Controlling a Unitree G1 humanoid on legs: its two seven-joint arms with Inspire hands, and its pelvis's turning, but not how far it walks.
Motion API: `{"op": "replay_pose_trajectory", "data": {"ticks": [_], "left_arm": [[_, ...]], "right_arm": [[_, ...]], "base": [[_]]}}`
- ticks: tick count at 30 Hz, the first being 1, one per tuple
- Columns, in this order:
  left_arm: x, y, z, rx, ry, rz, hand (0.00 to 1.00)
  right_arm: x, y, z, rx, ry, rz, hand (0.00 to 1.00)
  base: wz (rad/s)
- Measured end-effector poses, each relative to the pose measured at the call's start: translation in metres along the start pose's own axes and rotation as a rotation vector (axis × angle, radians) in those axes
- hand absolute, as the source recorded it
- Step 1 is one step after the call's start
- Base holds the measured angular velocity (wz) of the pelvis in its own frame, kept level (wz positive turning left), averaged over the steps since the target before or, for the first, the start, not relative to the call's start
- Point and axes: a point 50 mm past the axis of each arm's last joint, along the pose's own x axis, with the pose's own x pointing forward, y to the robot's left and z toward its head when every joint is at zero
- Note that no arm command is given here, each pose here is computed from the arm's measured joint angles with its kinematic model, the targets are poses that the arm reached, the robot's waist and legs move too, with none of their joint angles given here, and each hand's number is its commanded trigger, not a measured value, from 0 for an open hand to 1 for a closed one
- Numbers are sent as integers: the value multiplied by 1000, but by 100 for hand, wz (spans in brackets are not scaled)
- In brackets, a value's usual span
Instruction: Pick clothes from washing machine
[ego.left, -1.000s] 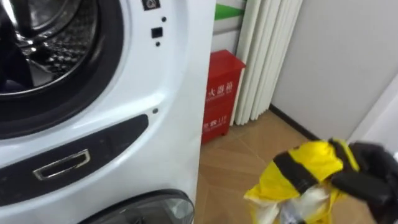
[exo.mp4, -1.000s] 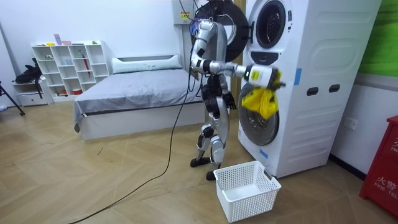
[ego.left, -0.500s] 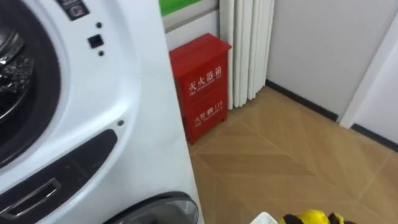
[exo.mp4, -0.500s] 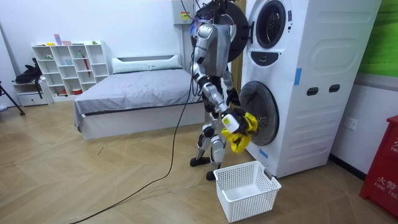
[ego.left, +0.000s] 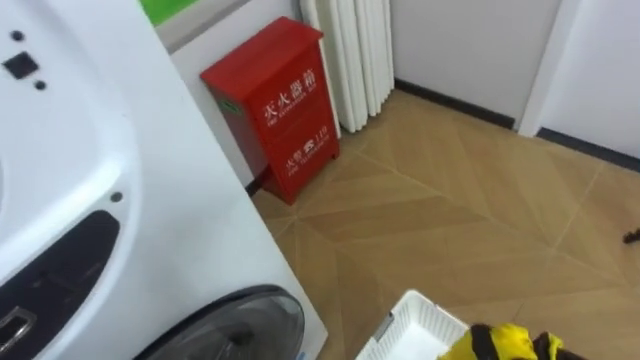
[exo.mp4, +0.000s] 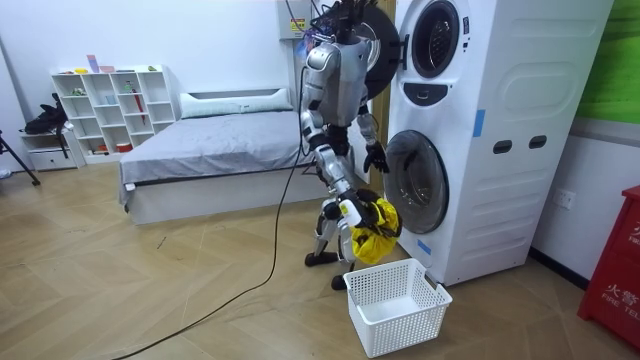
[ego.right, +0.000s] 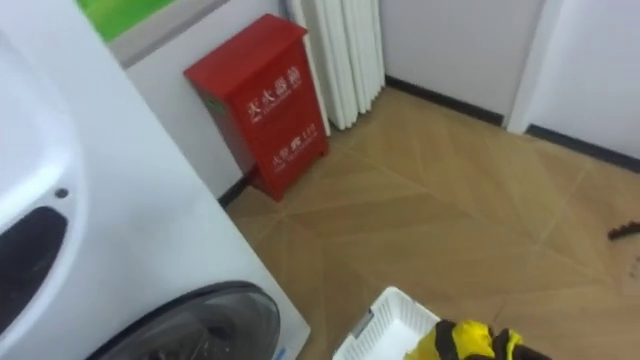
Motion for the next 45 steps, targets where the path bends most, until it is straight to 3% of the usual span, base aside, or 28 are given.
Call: {"op": "replay_pose_trajectory", "data": {"ticks": [5,6,7,8,14,29,45], "left_arm": [[0,-3,1,14,-7,-19,0],[0,-3,1,13,-5,-20,0],[0,-3,1,11,-6,-21,0],[0,-3,1,-4,-5,-25,0],[0,-4,1,-51,-2,-33,0],[-1,-3,-6,-64,12,-30,0],[-2,7,-12,-100,17,-4,0]], "right_arm": [[1,0,-2,1,10,2,100],[1,1,-1,1,9,3,25],[1,1,-2,1,9,4,8],[2,2,-2,3,8,6,0],[9,5,-1,85,16,3,0],[13,2,-7,98,53,-8,0],[-11,-30,-55,178,208,-110,0]], "base": [[0],[0],[0],[0],[14],[20],[18]]}}
